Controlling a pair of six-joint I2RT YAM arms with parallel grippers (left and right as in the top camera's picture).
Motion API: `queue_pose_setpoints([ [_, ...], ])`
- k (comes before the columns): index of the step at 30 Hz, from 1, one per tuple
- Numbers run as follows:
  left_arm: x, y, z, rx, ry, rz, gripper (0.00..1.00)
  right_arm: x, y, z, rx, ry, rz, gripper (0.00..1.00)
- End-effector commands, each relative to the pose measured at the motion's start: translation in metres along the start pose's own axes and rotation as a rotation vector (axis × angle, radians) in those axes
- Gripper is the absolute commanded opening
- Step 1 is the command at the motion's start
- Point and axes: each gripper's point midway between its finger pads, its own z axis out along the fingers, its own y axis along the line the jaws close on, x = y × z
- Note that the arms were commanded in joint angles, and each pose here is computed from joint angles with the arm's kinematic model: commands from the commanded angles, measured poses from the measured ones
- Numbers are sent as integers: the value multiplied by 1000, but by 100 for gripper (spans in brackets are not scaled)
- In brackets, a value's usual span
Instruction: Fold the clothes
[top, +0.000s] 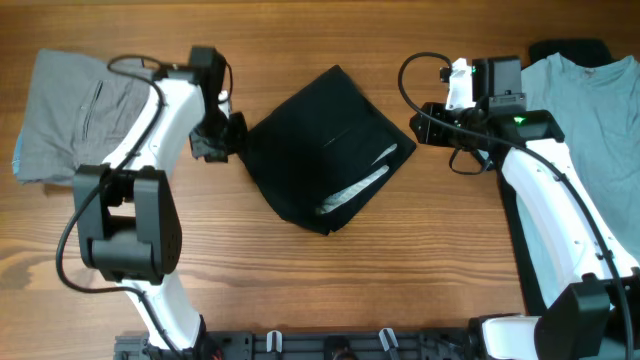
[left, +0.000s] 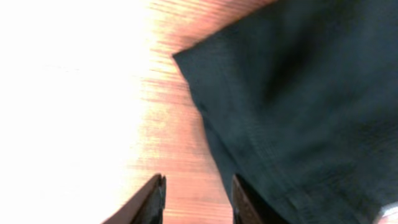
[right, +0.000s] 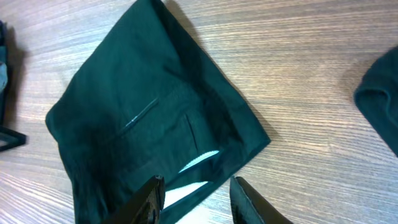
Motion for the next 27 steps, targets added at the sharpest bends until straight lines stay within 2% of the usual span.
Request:
queue_pose_setpoints([
  [1, -7, -18, -44, 94, -10, 119, 44, -7, 11, -6, -33, -29, -24, 40],
  [4, 0, -26, -62, 136, 11, 197, 58, -7, 11, -6, -32, -29, -25, 42],
  [5, 8, -35, -64, 196, 36, 274, 60, -7, 11, -6, -32, -29, -25, 43],
  [7, 29, -50, -71, 323, 92, 448, 61, -7, 11, -6, -31, -29, -25, 44],
  [15, 50, -65, -81, 464, 125, 608, 63, -6, 11, -6, -31, -26, -24, 45],
  [19, 51, -66, -81, 466, 129, 607, 65, -6, 11, -6, -31, -26, -24, 46],
  [22, 49, -64, -80, 451, 129, 592, 70, -6, 10, -5, -28, -26, -26, 52],
  [23, 45, -58, -77, 410, 127, 546, 80, -5, 10, -4, -28, -24, -25, 52],
  [24, 35, -48, -72, 333, 116, 449, 80, -3, 8, 0, -28, -18, -22, 43],
  [25, 13, -25, -65, 184, 65, 257, 82, 3, 7, 13, -33, 2, -26, 31],
  [27, -6, -12, -64, 134, 4, 115, 87, 17, 14, 40, -82, 49, -87, 28],
])
